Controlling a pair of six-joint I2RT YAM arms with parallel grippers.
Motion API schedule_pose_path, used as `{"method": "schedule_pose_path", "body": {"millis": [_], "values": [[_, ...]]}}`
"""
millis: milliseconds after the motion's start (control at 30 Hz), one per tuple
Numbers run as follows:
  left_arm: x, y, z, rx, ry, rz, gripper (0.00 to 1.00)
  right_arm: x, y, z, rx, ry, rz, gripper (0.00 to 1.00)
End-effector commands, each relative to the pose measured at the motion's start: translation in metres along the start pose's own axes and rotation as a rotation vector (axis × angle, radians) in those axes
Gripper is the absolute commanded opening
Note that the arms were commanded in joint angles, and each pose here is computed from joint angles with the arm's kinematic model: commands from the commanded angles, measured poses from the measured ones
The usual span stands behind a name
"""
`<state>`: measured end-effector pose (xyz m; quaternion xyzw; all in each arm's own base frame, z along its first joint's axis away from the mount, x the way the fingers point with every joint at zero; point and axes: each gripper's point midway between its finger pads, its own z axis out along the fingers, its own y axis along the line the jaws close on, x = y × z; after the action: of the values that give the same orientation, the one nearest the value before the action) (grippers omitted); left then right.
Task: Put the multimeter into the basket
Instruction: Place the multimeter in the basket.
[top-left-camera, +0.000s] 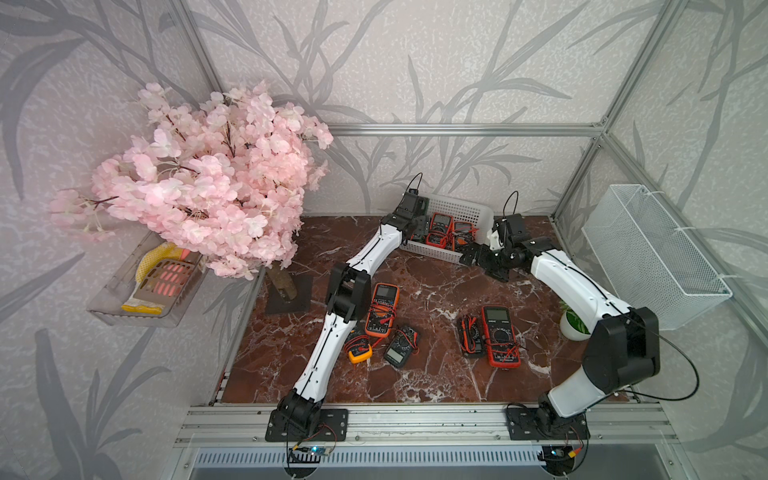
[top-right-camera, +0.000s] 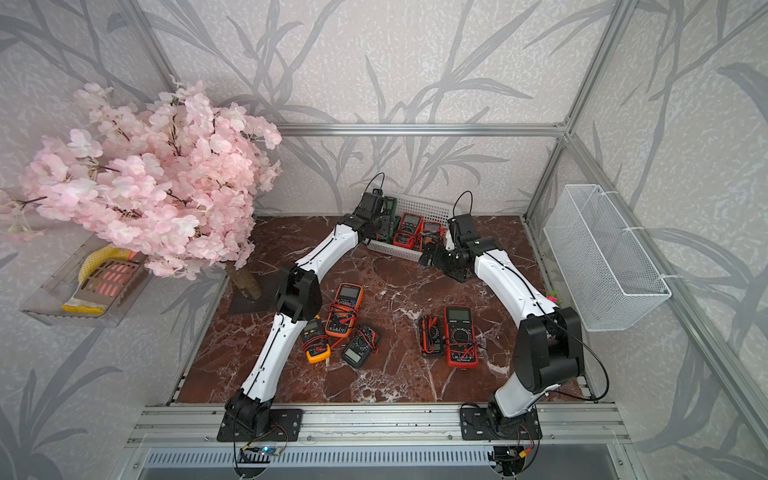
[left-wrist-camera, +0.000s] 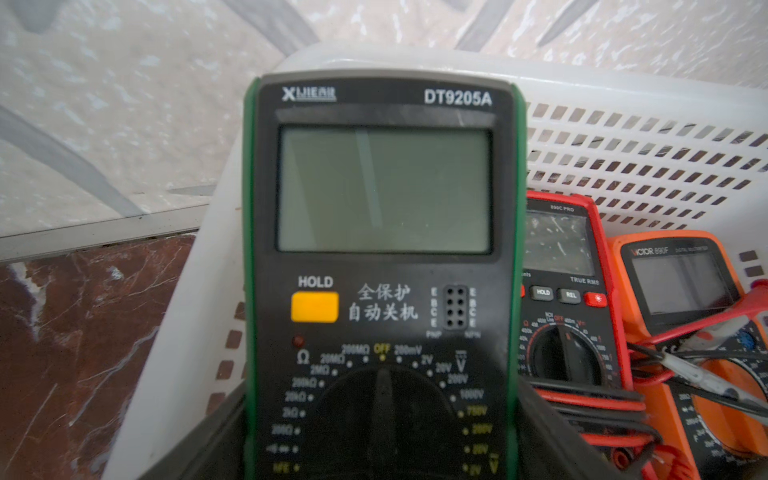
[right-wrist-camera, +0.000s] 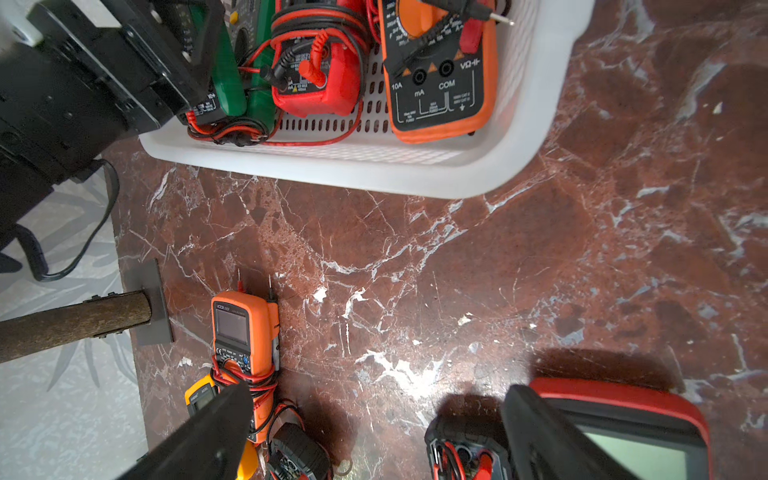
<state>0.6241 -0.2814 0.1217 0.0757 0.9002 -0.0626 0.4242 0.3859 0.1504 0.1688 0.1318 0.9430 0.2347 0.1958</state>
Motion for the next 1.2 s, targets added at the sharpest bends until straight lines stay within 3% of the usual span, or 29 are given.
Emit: {"method": "schedule_pose_path", "body": {"millis": [0,533,900,1167], "values": [[0.008,0.001,-0.003,-0.006,0.034,-0.015,0.8,0.001,-0.007,0.002,0.018,0.006,0.014,0.99],[-0.009,-0.005,-0.016,0.023,0.012,-0.044,1.0,0.004,-0.017,-0.004,0.037,0.002,0.022,0.99],[-0.042,-0.009,-0.067,0.019,-0.039,-0.077,1.0,0.018,-0.039,-0.016,0.104,0.0,-0.001,0.99],[-0.028,-0.008,-0.115,0.004,0.045,-0.14,1.0,0.033,-0.062,-0.026,0.183,0.008,-0.018,0.99]]}}
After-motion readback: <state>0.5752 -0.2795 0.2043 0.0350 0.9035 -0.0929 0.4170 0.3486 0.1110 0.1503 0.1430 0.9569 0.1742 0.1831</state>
